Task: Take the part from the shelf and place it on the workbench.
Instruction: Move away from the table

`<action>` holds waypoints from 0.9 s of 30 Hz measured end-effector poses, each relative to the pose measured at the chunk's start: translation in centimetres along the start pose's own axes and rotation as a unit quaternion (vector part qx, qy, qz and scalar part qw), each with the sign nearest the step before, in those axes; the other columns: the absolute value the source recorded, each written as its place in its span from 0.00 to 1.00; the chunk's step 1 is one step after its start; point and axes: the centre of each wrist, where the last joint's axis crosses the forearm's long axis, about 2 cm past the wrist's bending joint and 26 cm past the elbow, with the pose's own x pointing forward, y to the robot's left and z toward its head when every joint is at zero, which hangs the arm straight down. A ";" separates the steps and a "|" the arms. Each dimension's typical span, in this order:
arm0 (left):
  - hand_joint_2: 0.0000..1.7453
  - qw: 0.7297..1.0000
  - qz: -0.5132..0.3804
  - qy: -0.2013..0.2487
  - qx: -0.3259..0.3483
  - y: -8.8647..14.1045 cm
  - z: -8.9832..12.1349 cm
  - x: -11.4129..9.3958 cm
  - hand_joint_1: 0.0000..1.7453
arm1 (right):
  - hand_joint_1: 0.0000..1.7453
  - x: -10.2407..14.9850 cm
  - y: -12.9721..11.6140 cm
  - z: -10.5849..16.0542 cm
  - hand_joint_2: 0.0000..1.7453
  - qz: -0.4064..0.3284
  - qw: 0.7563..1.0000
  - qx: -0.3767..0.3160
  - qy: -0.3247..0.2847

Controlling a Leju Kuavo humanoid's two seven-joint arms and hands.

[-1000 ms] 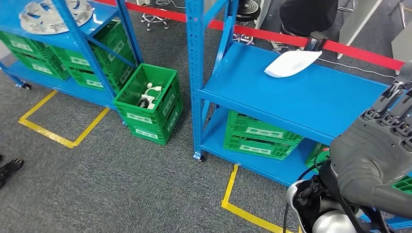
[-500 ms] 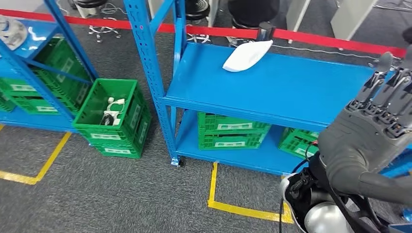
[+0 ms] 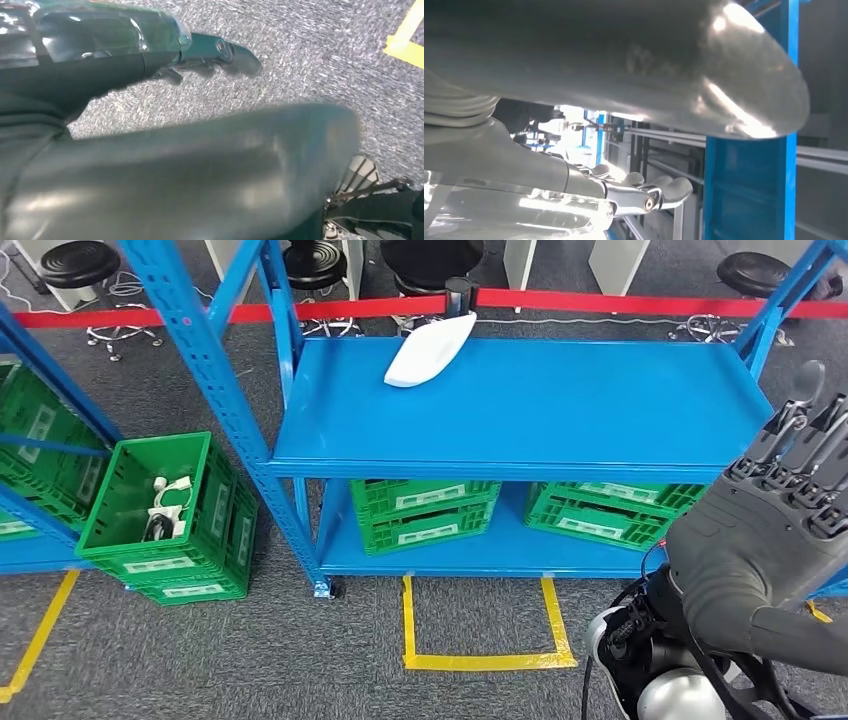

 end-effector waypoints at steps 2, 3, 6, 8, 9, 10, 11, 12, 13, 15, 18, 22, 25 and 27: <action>0.00 1.000 0.000 -0.001 0.001 0.1 0.0 0.1 0.00 | 0.00 0.0 0.0 -0.1 0.00 0.000 1.000 0.001 -0.002; 0.00 1.000 0.000 -0.001 0.001 0.1 0.0 0.1 0.00 | 0.00 0.0 0.0 -0.1 0.00 -0.001 1.000 0.001 -0.002; 0.00 1.000 0.001 0.001 -0.003 -0.3 0.1 -0.1 0.00 | 0.00 0.0 0.0 0.0 0.00 -0.001 1.000 0.002 -0.001; 0.00 1.000 0.001 0.002 -0.004 -0.5 0.2 -0.2 0.00 | 0.00 0.0 0.0 0.0 0.00 -0.001 1.000 0.002 0.000; 0.00 1.000 0.001 0.002 -0.004 -0.5 0.2 -0.2 0.00 | 0.00 0.0 0.0 0.0 0.00 -0.001 1.000 0.003 0.000; 0.00 1.000 0.001 0.003 -0.004 -0.5 0.2 -0.2 0.00 | 0.00 0.0 0.0 0.0 0.00 -0.001 1.000 0.003 0.000; 0.00 1.000 0.001 0.003 -0.004 -0.5 0.2 -0.2 0.00 | 0.00 0.0 0.1 0.0 0.00 -0.001 1.000 0.003 0.000; 0.00 1.000 0.001 0.003 -0.005 -0.5 0.2 -0.3 0.00 | 0.00 0.0 0.1 0.0 0.00 -0.001 1.000 0.003 0.000; 0.00 1.000 0.000 0.003 -0.005 -0.5 0.2 -0.3 0.00 | 0.00 0.0 0.1 0.0 0.00 -0.001 1.000 0.004 0.001; 0.00 1.000 0.000 0.004 -0.006 -0.5 0.2 -0.4 0.00 | 0.00 0.0 0.1 0.0 0.00 -0.001 1.000 0.004 0.002; 0.00 1.000 -0.001 0.005 -0.005 -0.4 0.2 -0.4 0.00 | 0.00 0.0 0.1 0.0 0.00 0.004 1.000 0.006 0.008; 0.25 0.999 0.020 0.029 0.007 -0.5 0.3 -0.7 0.00 | 0.00 -0.7 0.0 1.0 1.00 0.003 0.996 0.018 0.085; 1.00 0.995 0.071 0.069 0.030 -0.5 0.3 -0.6 0.00 | 0.00 -4.0 -0.3 4.5 1.00 -0.031 0.960 0.048 0.276; 1.00 0.992 0.091 0.083 0.038 -0.5 0.2 -0.2 0.00 | 0.00 -7.9 -1.0 8.1 1.00 -0.029 0.925 0.054 0.375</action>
